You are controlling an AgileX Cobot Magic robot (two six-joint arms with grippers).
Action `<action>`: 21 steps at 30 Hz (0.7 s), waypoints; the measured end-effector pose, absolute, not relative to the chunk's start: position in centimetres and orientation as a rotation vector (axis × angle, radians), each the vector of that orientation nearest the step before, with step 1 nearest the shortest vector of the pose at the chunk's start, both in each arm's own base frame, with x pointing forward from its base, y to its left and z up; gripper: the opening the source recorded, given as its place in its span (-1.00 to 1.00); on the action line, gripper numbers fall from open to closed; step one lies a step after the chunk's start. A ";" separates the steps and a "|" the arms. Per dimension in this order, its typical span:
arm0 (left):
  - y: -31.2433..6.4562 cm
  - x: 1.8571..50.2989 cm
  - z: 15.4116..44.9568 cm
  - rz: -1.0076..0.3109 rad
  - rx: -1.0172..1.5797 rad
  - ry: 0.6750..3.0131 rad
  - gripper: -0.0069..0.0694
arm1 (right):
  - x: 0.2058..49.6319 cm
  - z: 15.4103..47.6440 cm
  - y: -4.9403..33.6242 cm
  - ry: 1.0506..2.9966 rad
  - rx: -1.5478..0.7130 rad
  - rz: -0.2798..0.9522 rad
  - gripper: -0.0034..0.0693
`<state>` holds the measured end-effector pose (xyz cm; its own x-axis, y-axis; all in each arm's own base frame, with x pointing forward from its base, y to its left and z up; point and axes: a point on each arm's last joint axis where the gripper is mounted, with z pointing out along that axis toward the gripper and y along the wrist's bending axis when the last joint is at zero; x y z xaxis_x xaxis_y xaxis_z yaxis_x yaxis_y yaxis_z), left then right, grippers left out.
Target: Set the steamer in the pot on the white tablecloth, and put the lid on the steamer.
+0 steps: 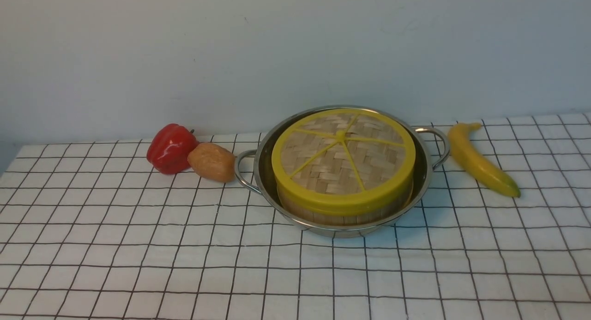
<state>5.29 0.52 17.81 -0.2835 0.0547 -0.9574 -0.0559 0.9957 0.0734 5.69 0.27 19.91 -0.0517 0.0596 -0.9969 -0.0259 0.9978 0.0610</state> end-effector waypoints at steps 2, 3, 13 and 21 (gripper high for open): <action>0.5 5.3 17.8 0.107 -0.001 1.855 -0.19 | 5.7 19.8 0.3 1.636 0.023 0.071 -0.25; 0.5 5.3 17.8 0.107 -0.001 1.855 -0.19 | 5.7 19.7 0.3 1.643 0.022 0.073 -0.25; 0.5 5.3 17.8 0.107 -0.001 1.855 -0.18 | 5.6 19.3 0.4 1.685 0.020 0.085 -0.25; 0.5 5.3 17.8 0.107 -0.001 1.855 -0.18 | 5.6 19.3 0.4 1.686 0.020 0.086 -0.25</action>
